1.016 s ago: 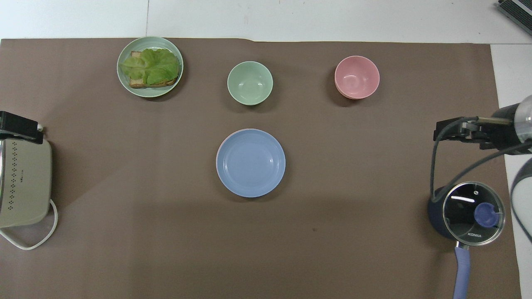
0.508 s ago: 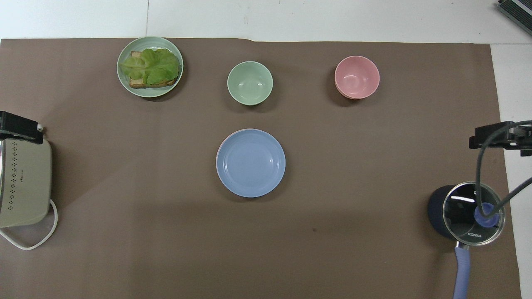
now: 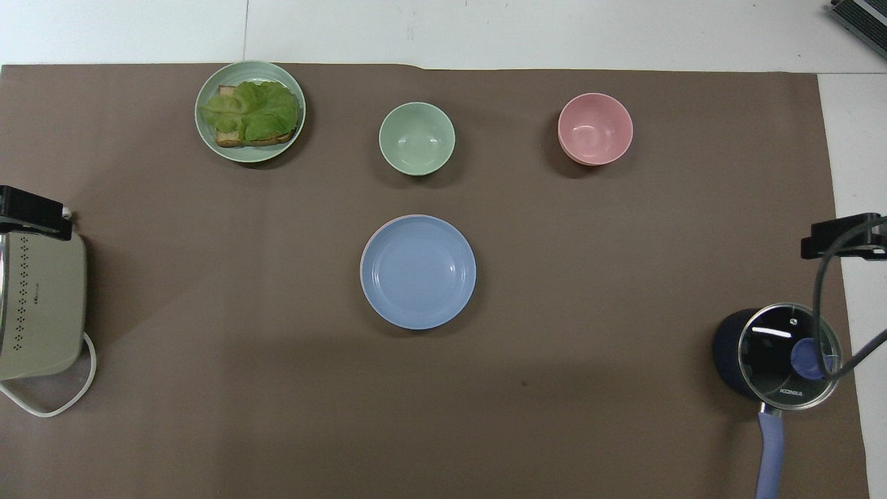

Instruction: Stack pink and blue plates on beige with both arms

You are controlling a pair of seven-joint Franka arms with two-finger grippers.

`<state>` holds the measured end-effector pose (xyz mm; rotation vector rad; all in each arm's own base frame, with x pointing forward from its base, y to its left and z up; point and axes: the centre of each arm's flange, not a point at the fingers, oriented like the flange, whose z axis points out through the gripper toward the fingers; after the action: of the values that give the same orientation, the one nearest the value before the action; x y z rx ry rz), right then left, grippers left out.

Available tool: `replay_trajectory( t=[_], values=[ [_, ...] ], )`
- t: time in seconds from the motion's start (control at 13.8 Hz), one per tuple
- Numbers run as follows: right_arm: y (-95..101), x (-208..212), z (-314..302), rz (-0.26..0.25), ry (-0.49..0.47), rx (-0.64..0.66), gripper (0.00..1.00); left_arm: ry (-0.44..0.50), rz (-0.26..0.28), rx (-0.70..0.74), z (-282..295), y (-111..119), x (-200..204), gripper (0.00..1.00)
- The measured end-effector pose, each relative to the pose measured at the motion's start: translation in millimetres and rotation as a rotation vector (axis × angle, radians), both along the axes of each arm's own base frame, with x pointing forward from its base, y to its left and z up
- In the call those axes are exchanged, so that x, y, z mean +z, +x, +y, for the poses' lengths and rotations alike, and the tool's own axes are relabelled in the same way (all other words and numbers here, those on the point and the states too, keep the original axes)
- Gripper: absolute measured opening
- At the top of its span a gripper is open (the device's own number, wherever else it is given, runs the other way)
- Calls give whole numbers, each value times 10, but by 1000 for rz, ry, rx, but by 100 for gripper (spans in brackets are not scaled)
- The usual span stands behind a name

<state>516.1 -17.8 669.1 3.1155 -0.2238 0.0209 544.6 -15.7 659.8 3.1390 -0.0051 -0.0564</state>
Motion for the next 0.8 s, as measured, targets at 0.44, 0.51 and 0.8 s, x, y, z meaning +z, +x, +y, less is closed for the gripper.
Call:
replay_trajectory(
  t=[0.44, 0.51, 0.8],
  values=[
    [-18, -36, 10, 17, 0, 7, 100, 0, 1, 0, 0, -1, -1, 100],
    [-19, -35, 16, 17, 0, 19, 100, 0, 1, 0, 0, -1, -1, 100],
    [-29, -40, 17, 23, 0, 34, 100, 0, 1, 0, 0, -1, -1, 100]
  ],
)
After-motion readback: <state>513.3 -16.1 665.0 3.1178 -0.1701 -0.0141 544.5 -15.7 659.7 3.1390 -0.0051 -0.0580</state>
